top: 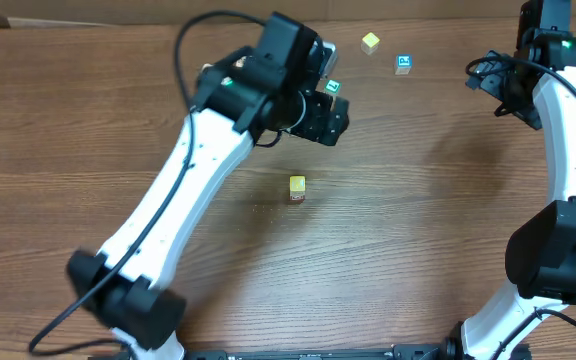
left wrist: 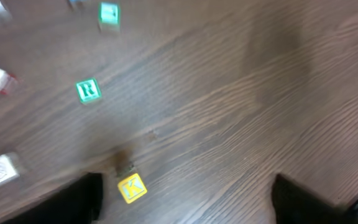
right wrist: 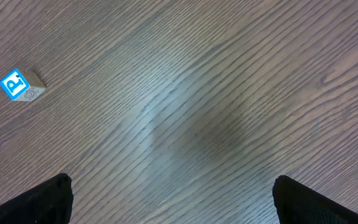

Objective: Form a tower
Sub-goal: 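Swing the left arm over the block stack at table center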

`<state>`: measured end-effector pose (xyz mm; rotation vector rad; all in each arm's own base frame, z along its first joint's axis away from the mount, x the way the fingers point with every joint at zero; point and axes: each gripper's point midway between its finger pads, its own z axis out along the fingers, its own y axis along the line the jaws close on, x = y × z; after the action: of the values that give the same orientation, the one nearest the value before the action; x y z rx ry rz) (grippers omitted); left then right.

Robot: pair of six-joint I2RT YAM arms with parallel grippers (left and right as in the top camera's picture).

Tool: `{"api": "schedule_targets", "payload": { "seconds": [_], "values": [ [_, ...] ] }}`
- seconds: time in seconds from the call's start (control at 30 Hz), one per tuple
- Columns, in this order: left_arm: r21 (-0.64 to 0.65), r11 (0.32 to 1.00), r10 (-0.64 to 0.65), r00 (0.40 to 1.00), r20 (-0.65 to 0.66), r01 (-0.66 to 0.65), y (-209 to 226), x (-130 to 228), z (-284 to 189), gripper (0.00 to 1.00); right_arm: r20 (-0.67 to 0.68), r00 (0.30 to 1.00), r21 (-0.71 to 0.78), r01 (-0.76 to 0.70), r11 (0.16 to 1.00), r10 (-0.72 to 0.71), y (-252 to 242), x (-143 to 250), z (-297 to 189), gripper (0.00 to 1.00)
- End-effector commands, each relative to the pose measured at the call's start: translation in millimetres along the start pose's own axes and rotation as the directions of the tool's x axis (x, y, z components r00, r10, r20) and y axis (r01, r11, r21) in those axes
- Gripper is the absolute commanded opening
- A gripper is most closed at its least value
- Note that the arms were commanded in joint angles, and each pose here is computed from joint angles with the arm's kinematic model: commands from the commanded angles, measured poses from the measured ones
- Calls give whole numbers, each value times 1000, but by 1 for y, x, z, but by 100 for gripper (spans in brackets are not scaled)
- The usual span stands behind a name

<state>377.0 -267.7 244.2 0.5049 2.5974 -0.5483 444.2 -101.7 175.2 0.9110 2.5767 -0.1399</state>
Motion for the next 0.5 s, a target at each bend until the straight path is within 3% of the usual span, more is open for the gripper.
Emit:
{"api": "schedule_targets", "payload": {
  "seconds": [0.0, 0.07, 0.17, 0.3, 0.47],
  "values": [
    [5, 992, -127, 987, -93, 128, 2, 11, 38, 44, 15, 1000, -3, -4, 1000, 4, 0, -4, -4, 100],
    [-71, 958, -285, 949, -132, 278, 14, 21, 56, 42, 15, 1000, -3, -4, 1000, 4, 0, -4, -4, 100],
    [-313, 865, -438, 895, -87, 392, 53, 37, 75, 52, 15, 1000, -3, -4, 1000, 4, 0, -4, -4, 100],
    [-406, 837, -446, 887, -119, 366, 66, 54, 94, 62, 15, 1000, -3, -4, 1000, 4, 0, -4, -4, 100],
    [-447, 834, -445, 873, -200, 323, 64, 77, 117, 65, 15, 1000, -3, -4, 1000, 4, 0, -4, -4, 100]
  ]
}}
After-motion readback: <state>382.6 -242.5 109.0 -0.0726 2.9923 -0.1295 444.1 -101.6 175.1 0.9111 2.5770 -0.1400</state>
